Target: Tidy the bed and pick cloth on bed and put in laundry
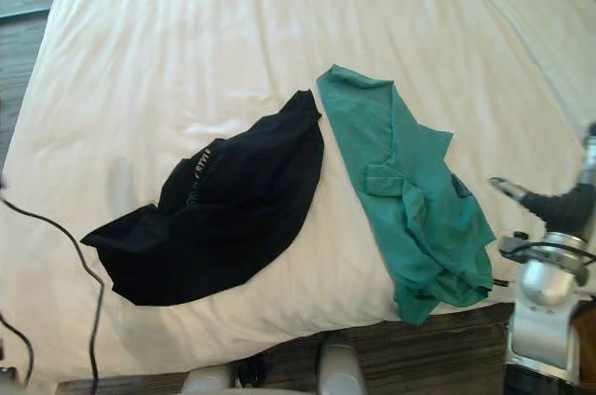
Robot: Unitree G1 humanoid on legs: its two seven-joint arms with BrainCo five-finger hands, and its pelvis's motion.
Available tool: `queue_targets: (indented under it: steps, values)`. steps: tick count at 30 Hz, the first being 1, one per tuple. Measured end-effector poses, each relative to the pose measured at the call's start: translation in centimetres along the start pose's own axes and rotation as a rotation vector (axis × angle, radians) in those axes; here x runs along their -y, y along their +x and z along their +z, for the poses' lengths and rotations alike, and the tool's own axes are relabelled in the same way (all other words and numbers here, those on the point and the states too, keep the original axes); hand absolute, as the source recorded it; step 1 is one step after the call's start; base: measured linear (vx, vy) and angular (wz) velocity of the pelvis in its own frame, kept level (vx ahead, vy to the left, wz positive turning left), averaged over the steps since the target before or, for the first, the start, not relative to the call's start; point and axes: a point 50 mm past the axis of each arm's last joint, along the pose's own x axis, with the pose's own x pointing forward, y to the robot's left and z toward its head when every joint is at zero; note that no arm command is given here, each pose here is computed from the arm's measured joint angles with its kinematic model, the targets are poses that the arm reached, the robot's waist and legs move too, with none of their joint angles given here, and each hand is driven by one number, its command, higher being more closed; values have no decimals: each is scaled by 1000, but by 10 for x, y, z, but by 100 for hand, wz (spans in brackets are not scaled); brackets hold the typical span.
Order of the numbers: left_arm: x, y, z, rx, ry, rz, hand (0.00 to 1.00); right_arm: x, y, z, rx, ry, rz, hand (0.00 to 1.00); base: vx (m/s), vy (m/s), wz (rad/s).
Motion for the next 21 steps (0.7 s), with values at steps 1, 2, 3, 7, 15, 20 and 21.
queue_targets:
  steps: [1,2,3,7,15,20,21]
  values:
    - [4,-2,-5,-19,24,-15,0,-3,0,2,8,-3,16,0,125,16,-25]
    - [16,-7,-11,-51,40,-41,0,-8,0,4,19,-14,37,0,130,-39,-28]
    - [23,-11,-15,-64,60,-59,0,-13,-1,6,29,-8,60,0,139,-58,-28]
    - [52,-22,-18,-80,84,-174,0,-24,-5,14,57,13,114,0,155,-85,-22]
    - [113,-63,3,-22,1,-455,0,-29,-38,15,14,20,162,0,1,0,-15]
    - [135,-96,-1,-83,-57,-577,0,-39,-54,11,-37,37,186,0,-86,3,-3]
    - [139,-104,1,-82,-71,-613,0,-39,-57,11,-50,45,184,0,-112,-7,-1]
